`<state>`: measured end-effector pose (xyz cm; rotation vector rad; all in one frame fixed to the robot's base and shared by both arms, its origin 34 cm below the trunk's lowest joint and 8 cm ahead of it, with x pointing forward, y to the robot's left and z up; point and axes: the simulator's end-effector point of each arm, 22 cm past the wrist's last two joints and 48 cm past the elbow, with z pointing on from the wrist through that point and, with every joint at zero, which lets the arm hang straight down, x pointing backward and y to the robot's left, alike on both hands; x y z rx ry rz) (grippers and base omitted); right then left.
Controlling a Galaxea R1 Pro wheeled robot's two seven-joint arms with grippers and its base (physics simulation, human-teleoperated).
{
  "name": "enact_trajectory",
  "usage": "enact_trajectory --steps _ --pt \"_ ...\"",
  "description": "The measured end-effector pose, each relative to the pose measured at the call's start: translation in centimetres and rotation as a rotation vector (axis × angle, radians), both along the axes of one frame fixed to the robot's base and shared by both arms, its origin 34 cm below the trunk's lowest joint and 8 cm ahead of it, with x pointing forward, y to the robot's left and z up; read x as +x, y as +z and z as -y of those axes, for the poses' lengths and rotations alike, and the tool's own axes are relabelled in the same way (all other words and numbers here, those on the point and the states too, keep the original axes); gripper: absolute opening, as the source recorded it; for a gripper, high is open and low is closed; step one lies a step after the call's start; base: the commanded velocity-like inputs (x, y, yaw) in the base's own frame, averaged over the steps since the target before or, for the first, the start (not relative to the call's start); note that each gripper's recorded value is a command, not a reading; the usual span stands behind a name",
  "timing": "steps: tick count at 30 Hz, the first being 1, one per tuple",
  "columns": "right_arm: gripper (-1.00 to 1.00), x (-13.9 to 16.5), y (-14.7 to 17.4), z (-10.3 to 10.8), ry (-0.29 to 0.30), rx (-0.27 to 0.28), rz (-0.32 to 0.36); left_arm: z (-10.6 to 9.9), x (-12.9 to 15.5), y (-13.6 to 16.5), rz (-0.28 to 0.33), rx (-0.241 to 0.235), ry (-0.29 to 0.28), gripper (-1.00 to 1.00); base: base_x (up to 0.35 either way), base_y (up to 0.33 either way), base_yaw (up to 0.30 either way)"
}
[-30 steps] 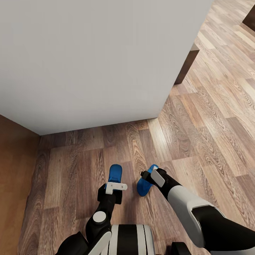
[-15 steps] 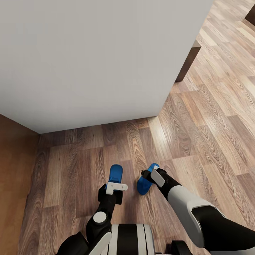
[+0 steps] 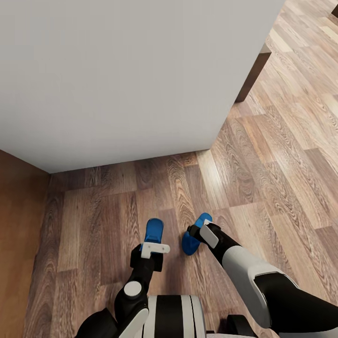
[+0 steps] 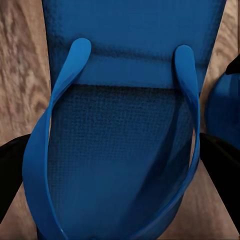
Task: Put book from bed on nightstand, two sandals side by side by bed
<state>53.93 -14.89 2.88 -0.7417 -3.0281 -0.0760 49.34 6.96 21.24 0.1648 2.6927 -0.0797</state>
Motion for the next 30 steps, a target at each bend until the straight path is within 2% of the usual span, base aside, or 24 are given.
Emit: enact_trajectory --steps 6,14,15,30 --pt "1.00 -0.20 -0.20 -0.01 -0.001 0.001 -0.004 0.74 -0.52 -0.01 -0.005 -0.009 -0.019 -1.00 0.000 0.000 0.000" --pt "1.00 -0.50 -0.52 -0.10 -0.011 0.003 -0.012 0.72 -0.72 -0.32 -0.011 -0.008 -0.019 -1.00 0.000 0.000 0.000" --pt "-1.00 -0.50 -0.52 -0.10 -0.011 0.003 -0.012 0.72 -0.72 -0.32 -0.011 -0.008 -0.019 -1.00 0.000 0.000 0.000" --pt "-1.00 -0.52 -0.51 -0.10 -0.014 0.004 -0.013 0.72 -0.74 -0.32 -0.011 -0.008 -0.019 -1.00 0.000 0.000 0.000"
